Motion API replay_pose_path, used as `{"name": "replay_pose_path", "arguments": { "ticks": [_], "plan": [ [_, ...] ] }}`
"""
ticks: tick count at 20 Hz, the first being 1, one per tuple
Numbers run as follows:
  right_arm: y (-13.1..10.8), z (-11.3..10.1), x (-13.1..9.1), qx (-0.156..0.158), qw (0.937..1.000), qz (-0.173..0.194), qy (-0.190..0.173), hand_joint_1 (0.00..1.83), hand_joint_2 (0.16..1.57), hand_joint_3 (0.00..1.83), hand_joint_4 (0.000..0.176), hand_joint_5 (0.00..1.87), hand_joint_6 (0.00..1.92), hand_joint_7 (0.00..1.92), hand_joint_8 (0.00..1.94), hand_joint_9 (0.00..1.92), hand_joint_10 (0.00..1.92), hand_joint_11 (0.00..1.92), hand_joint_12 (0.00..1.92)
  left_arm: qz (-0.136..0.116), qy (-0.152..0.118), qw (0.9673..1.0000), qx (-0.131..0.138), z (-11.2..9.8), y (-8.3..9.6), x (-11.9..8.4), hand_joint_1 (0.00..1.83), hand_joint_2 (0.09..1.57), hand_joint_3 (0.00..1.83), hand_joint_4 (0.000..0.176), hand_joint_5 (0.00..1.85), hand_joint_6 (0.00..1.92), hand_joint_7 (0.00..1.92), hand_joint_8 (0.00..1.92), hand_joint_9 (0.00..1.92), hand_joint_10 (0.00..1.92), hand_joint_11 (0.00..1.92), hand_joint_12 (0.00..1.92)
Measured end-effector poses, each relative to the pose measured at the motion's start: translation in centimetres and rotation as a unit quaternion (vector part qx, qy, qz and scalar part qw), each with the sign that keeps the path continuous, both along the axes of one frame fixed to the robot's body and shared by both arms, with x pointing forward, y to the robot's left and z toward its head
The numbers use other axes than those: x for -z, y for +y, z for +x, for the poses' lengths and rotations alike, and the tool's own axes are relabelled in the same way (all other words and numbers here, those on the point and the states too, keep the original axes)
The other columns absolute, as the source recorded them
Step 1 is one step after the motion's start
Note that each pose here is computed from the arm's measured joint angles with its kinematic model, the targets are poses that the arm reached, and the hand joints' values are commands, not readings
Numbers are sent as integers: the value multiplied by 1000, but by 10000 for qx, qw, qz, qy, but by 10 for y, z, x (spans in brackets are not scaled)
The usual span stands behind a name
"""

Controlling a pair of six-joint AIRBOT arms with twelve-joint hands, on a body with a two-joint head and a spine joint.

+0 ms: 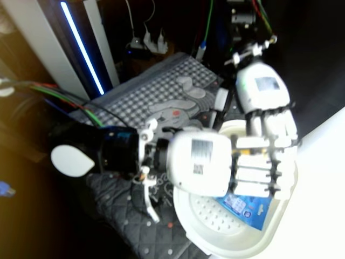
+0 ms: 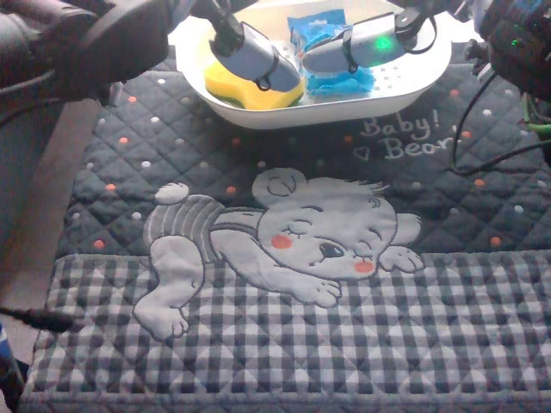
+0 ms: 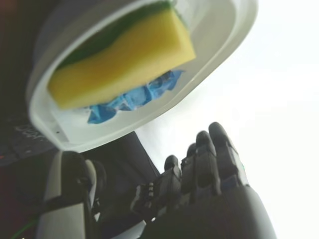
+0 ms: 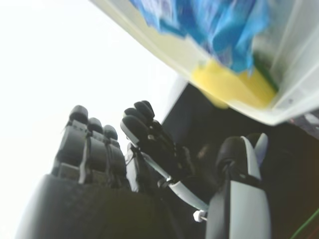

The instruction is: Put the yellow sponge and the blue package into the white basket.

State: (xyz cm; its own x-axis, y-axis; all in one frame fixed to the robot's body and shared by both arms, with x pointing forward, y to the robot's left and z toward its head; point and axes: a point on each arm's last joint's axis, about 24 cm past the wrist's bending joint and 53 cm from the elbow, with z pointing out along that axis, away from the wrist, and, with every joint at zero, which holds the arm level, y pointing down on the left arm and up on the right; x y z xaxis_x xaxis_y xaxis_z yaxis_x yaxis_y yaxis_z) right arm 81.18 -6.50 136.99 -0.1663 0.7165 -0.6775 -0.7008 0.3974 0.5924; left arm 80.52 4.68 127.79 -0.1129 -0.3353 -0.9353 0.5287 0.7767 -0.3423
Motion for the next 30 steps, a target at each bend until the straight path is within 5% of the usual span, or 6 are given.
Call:
{"name": "replay_pose_path", "arguments": {
  "ticks": [6,12,15,20,22,30],
  "plan": [
    [-70,-53,-13,-212,9979,393,-464,558,892,0,174,24,3,32,13,48,0,2,406,-71,-608,9981,96,-53,45,-15,673,957,7,174,42,2,66,13,99,6,0,516],
    [-113,-122,28,-591,9965,474,-367,634,881,8,175,0,0,0,0,0,0,0,0,-38,-1051,9940,287,-133,84,-17,678,951,0,141,74,4,87,4,103,6,0,324],
    [-138,-148,50,-604,9963,584,-170,711,850,0,176,0,0,0,0,0,0,0,0,-540,-837,9946,298,-154,117,-10,765,896,0,162,103,2,85,1,71,1,0,290],
    [-154,-185,93,-699,9935,866,243,850,891,7,176,0,0,0,0,0,0,0,0,-1250,-580,9883,657,-192,127,4,711,965,0,104,62,2,84,1,126,8,0,478],
    [-170,-195,105,-537,9926,1010,401,868,850,0,176,7,3,0,0,0,0,0,0,-1406,-537,9869,579,-204,137,9,603,919,0,152,42,0,92,3,136,5,0,544],
    [-179,-210,99,-545,9905,1238,243,820,867,9,176,78,28,3,1,0,0,0,0,-1851,-572,9809,192,-225,171,13,448,938,0,139,53,2,106,3,131,2,0,643]
  ]
}}
